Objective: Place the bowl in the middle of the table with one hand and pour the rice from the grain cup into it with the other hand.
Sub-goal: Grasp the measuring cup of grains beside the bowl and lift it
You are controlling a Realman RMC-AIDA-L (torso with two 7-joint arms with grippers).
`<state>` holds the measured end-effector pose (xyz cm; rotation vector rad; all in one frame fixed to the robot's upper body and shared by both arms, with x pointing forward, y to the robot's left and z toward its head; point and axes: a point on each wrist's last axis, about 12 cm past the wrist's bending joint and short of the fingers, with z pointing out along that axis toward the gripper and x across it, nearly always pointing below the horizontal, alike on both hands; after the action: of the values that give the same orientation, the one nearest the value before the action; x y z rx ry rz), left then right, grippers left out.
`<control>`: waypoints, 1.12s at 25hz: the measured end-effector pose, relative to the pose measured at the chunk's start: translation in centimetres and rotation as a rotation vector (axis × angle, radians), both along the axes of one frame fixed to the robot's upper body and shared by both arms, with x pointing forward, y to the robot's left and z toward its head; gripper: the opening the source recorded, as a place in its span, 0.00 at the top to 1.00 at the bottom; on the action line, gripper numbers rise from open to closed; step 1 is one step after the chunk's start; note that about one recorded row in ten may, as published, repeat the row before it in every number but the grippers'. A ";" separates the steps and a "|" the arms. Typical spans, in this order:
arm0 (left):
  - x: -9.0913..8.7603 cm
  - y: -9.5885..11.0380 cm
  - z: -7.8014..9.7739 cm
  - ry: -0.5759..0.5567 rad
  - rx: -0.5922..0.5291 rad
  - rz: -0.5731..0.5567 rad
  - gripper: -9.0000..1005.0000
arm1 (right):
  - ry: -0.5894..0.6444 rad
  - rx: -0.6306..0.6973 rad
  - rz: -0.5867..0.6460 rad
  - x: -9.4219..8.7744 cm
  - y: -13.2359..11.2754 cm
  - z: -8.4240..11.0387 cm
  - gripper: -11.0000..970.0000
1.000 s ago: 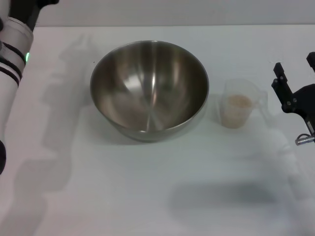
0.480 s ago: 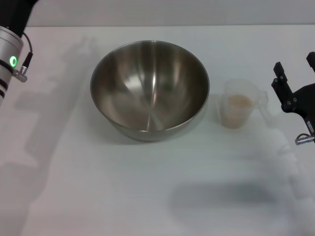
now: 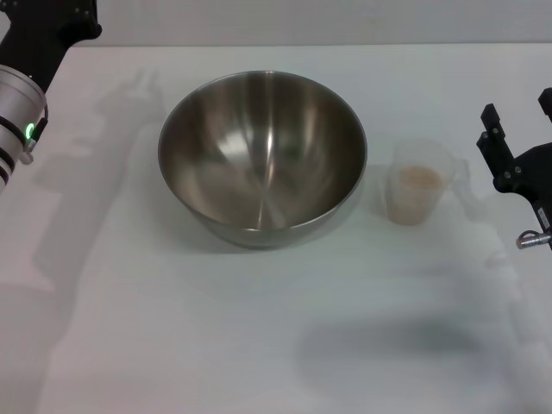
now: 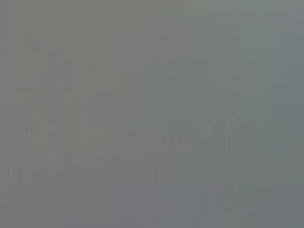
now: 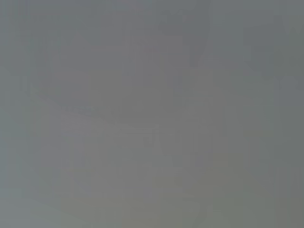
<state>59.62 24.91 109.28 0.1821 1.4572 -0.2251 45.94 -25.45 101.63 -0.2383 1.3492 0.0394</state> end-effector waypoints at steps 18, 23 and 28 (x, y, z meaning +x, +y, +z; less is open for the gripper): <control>0.8 0.6 -0.8 0.048 0.027 0.042 0.73 | 0.112 0.113 -0.028 -1.7 0.2 -1.4 0.30; 0.9 0.3 -1.2 0.072 0.041 0.034 0.72 | 0.147 0.127 -0.036 -2.3 0.3 -1.9 0.30; 0.8 0.1 -1.3 0.064 0.088 0.028 0.72 | 0.160 0.136 -0.043 -2.8 0.3 -2.1 0.30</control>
<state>60.41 24.98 107.94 0.2276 1.5337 -0.1458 43.12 -25.13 99.54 -0.0924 1.5040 0.1154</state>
